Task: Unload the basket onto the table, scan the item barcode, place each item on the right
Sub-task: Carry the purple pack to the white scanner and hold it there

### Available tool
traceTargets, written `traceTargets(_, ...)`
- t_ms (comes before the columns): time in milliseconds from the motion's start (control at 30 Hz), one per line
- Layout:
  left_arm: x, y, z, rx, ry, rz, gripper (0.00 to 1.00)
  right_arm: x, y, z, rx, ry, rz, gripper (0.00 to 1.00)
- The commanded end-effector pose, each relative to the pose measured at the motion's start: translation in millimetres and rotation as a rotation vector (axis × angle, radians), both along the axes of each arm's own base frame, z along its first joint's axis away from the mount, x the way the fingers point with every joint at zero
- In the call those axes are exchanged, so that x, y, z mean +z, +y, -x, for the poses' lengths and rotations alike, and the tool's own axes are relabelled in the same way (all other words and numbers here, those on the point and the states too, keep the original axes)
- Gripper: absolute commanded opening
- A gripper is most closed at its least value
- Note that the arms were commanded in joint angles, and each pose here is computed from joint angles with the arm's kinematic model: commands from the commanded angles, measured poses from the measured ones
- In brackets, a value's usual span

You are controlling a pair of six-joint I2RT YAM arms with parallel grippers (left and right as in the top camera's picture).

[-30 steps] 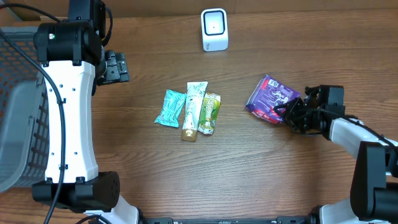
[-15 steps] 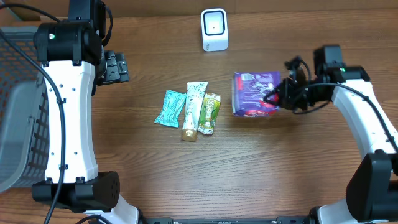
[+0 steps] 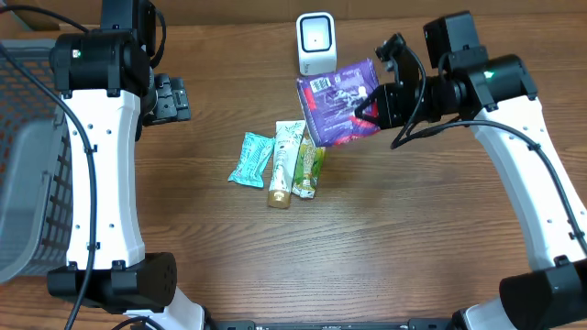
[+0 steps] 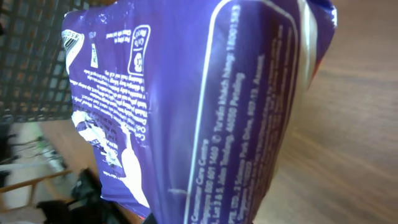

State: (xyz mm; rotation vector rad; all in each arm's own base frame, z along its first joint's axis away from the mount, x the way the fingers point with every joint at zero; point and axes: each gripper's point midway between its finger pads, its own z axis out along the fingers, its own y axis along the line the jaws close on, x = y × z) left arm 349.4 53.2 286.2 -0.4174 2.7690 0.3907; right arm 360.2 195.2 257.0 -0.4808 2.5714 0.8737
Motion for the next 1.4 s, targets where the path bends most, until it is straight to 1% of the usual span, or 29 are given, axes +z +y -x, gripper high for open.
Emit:
traceTargets(0,10,1,1,-0.009,-0.03,-0.009,1.0,10,-15,-13,-0.092,-0.109,0.143,0.04)
traceTargets(33,10,1,1,-0.009,-0.03,-0.009,1.0,6,-23,-18,-0.137,-0.127,0.211,0.04)
traceTargets(67,10,1,1,-0.009,-0.03,-0.009,1.0,-2,-45,-30,-0.25,-0.184,0.404,0.04)
traceTargets(100,10,1,1,-0.009,-0.03,-0.009,1.0,-3,-55,-36,-0.307,-0.219,0.498,0.04)
traceTargets(167,10,1,1,-0.009,-0.03,-0.009,0.99,4,-64,-48,-0.397,-0.305,0.611,0.04)
traceTargets(200,10,1,1,-0.009,-0.03,-0.009,1.0,23,-72,-66,-0.506,-0.445,0.708,0.04)
traceTargets(267,10,1,1,-0.009,-0.03,-0.009,0.99,48,-74,-85,-0.609,-0.592,0.776,0.04)
traceTargets(300,10,1,1,-0.009,-0.03,-0.009,1.0,56,-73,-94,-0.623,-0.653,0.805,0.04)
traceTargets(333,10,1,1,-0.009,-0.03,-0.009,1.0,67,-67,-106,-0.612,-0.731,0.844,0.04)
traceTargets(433,10,1,1,-0.009,-0.03,-0.009,1.0,74,-56,-129,-0.535,-0.846,0.962,0.04)
traceTargets(500,10,1,1,-0.009,-0.03,-0.009,1.0,72,-51,-143,-0.483,-0.897,1.041,0.04)
traceTargets(600,10,1,1,-0.009,-0.03,-0.009,0.99,67,-37,-164,-0.336,-0.979,1.178,0.04)
traceTargets(700,10,1,1,-0.009,-0.03,-0.009,1.0,61,-26,-184,-0.255,-1.049,1.271,0.04)
traceTargets(933,10,1,1,-0.009,-0.03,-0.009,1.0,36,-2,-222,-0.195,-1.183,1.389,0.04)
traceTargets(1067,10,1,1,-0.009,-0.03,-0.009,0.99,25,10,-235,-0.145,-1.262,1.473,0.04)
traceTargets(1133,10,1,1,-0.009,-0.03,-0.009,1.0,12,13,-240,-0.109,-1.267,1.507,0.04)
traceTargets(1367,10,1,1,-0.009,-0.03,-0.009,0.99,-35,21,-253,-0.006,-1.253,1.504,0.04)
